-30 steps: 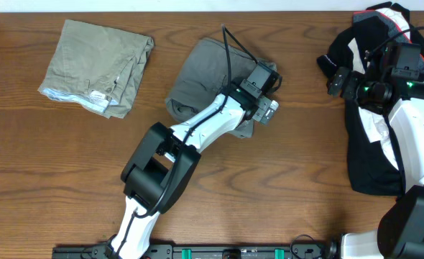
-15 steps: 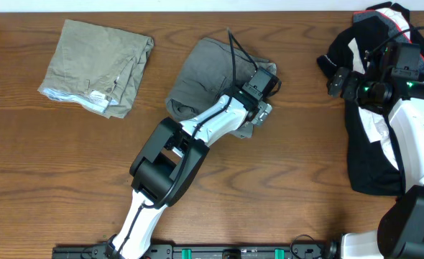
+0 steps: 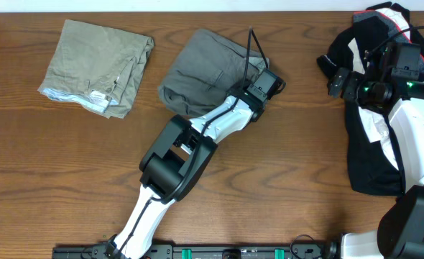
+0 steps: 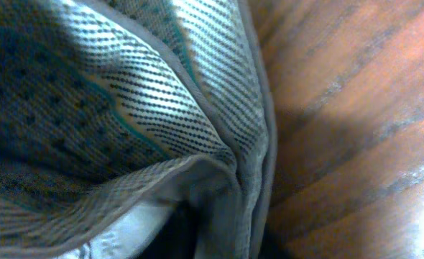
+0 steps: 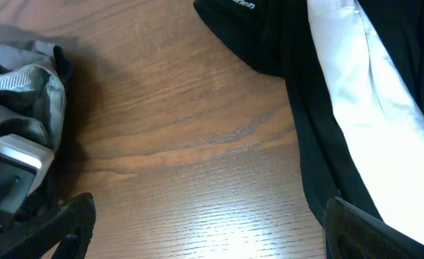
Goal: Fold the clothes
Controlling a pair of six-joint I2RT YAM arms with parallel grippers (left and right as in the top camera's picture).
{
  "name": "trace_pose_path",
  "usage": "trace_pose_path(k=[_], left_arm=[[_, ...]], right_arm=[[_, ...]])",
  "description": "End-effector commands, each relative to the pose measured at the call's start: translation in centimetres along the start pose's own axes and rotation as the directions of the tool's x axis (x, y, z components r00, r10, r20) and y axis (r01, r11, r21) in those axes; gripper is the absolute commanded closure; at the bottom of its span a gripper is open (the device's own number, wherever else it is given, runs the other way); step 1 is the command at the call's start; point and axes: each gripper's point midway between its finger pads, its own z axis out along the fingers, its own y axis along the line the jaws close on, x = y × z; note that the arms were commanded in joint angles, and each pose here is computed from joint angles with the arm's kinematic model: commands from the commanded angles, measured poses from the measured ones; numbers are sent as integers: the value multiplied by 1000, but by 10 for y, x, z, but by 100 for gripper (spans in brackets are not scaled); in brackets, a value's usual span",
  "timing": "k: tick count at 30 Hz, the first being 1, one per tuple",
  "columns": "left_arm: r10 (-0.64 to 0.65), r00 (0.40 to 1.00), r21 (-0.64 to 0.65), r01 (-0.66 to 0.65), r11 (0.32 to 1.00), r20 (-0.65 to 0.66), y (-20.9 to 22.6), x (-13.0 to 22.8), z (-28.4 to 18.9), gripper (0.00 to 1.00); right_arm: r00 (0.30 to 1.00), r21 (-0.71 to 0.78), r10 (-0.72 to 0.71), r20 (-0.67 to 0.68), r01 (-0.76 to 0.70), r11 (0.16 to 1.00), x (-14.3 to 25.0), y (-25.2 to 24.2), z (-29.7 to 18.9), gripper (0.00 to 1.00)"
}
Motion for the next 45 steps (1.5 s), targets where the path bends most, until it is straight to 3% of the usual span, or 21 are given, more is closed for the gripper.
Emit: trace_pose_path(k=[1,4,9,13,25,35,41,45], left_arm=[[87,989,46,-82,996,-119,-24,46,31,89],[67,990,31,-63,998,-124,-21,47,32,91],[-21,987,-113,3,994,-158,5,51,28,94],[-76,984,-130,55,990,-161,25,50,15,94],[-337,938,-216,347,913,84,141,6,-83,94],[-570,761,-163,633,757,309,237,4,-163,94],[-694,624,-109,766,633,359,280,25,-170,94],[-788,496,-34,853,521,364,303,41,-164,94]], right_arm=[[1000,7,-16,-8,16,1000,2,-3,3,1],[1000,8,-15,-9,15,1000,3,-3,2,1],[1000,8,-15,-9,15,1000,2,-4,2,1],[1000,8,-15,-9,15,1000,2,-4,2,1],[1000,7,-15,-8,15,1000,2,-4,2,1],[1000,5,-16,-9,16,1000,3,-3,2,1],[1000,2,-17,-11,17,1000,3,-2,3,1],[1000,2,-17,-10,17,1000,3,-2,3,1]])
